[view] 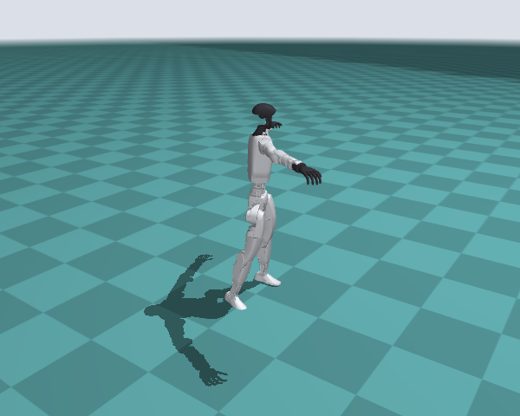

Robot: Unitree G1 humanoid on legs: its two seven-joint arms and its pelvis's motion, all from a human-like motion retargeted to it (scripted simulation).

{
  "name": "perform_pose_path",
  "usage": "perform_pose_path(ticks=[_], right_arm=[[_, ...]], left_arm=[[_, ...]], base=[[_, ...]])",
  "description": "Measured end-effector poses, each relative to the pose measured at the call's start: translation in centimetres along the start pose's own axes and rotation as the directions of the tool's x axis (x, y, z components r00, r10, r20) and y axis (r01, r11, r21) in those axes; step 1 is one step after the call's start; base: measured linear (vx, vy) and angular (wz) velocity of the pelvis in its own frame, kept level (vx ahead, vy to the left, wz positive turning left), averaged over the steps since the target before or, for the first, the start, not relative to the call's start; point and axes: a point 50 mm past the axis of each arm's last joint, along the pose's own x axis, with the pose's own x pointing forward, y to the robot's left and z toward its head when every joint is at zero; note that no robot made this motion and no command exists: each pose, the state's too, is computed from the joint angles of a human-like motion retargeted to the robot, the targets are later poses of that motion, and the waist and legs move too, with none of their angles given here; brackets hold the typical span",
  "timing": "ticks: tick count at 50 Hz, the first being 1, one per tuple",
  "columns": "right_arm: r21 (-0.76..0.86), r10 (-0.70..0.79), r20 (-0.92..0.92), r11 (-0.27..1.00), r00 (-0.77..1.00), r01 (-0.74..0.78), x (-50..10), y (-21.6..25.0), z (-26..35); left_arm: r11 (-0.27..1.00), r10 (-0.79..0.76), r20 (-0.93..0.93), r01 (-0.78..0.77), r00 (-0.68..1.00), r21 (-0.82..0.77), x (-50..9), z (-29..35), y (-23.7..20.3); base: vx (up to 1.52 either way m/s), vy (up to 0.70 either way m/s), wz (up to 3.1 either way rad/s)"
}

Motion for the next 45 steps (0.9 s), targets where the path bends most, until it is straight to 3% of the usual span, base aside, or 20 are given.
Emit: perform_pose_path(ticks=[7,14,20,28,35,45], right_arm=[[-0.014,-0.02,0.18,1.0,0.983,0.023,-0.3,1.4,7.1],[-0.051,0.014,0.401,0.999,0.916,0.007,-2.8,3.2,17.5],[-0.076,-0.007,0.619,0.995,0.785,0.069,-7.7,3.0,26.9],[0.013,-0.103,0.829,0.986,0.55,0.165,-17.1,0.0,36.8],[0.062,-0.131,0.902,0.982,0.411,0.177,-23.0,-1.8,40.4],[0.03,-0.125,0.894,0.975,0.429,0.221,-22.5,-2.4,40.2]], left_arm=[[1.0,0.0,-0.119,-0.004,0.993,-0.027,-0.5,-4.2,-0.5],[0.983,-0.095,-0.287,0.044,0.953,-0.177,-1.8,-10.1,-3.4],[0.968,-0.139,-0.386,0.043,0.912,-0.248,-3.6,-14.8,-5.5],[0.954,-0.189,-0.492,0.04,0.85,-0.298,-6.5,-19.8,-8.1],[0.939,-0.276,-0.565,0.093,0.778,-0.33,-9.1,-23.1,-10.4],[0.931,-0.292,-0.539,0.106,0.79,-0.349,-8.7,-22.4,-10.8]], base=[[0.03,0.02,0.66],[0.03,0.02,0.76],[0.04,0.03,0.77],[0.03,0.04,0.62],[0.02,0.04,0.36],[0.01,0.02,0.13]])
